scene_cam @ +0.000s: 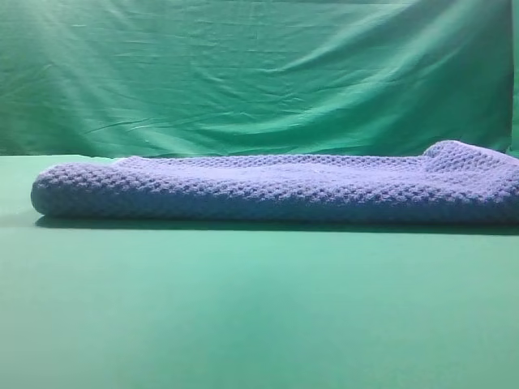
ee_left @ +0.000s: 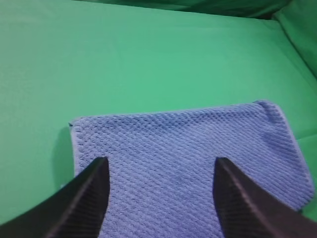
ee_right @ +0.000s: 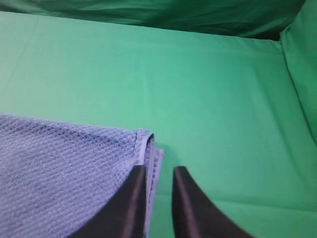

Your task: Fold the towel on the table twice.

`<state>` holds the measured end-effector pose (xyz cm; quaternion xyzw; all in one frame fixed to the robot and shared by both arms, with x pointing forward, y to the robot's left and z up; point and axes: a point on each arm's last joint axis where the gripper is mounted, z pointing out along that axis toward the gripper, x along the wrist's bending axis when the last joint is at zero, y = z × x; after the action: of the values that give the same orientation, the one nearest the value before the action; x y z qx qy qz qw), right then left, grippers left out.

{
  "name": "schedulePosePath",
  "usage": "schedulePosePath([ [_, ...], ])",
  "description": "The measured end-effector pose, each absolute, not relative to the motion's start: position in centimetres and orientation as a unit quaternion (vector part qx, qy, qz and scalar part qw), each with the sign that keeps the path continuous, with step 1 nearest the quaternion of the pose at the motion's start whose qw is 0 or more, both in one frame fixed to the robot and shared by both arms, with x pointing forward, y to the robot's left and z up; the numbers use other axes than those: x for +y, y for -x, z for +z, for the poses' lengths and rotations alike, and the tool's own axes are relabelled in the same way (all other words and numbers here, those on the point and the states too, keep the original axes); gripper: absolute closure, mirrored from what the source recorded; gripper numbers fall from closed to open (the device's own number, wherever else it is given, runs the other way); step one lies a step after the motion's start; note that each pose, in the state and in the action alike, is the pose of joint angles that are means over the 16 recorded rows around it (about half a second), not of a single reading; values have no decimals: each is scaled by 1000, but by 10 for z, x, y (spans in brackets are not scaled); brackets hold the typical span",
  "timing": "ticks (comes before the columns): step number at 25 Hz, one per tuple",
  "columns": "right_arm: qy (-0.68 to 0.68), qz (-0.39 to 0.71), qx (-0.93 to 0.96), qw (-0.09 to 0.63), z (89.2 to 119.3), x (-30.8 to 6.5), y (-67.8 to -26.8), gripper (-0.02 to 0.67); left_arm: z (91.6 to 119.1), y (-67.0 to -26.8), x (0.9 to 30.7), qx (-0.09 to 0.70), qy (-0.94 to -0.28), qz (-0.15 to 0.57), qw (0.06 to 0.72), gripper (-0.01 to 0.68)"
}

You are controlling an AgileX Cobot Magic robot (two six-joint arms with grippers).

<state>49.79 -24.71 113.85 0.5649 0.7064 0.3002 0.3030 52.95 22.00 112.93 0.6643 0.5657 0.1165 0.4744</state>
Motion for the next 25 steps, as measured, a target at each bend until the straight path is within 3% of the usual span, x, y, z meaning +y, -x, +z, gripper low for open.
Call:
schedulePosePath([
  [6, -571, 313, 693, 309, 1171, -260, -444, 622, 1166, -483, 223, 525, -681, 121, 496, 529],
  [11, -571, 332, 681, 317, 1188, -270, -401, 649, 1189, -443, 231, 505, -689, 150, 498, 648],
  [18, -564, 363, 663, 332, 1193, -281, -349, 649, 1201, -386, 251, 510, -678, 225, 480, 673],
  [25, -550, 389, 650, 351, 1178, -290, -309, 649, 1184, -335, 273, 529, -654, 296, 452, 673],
])
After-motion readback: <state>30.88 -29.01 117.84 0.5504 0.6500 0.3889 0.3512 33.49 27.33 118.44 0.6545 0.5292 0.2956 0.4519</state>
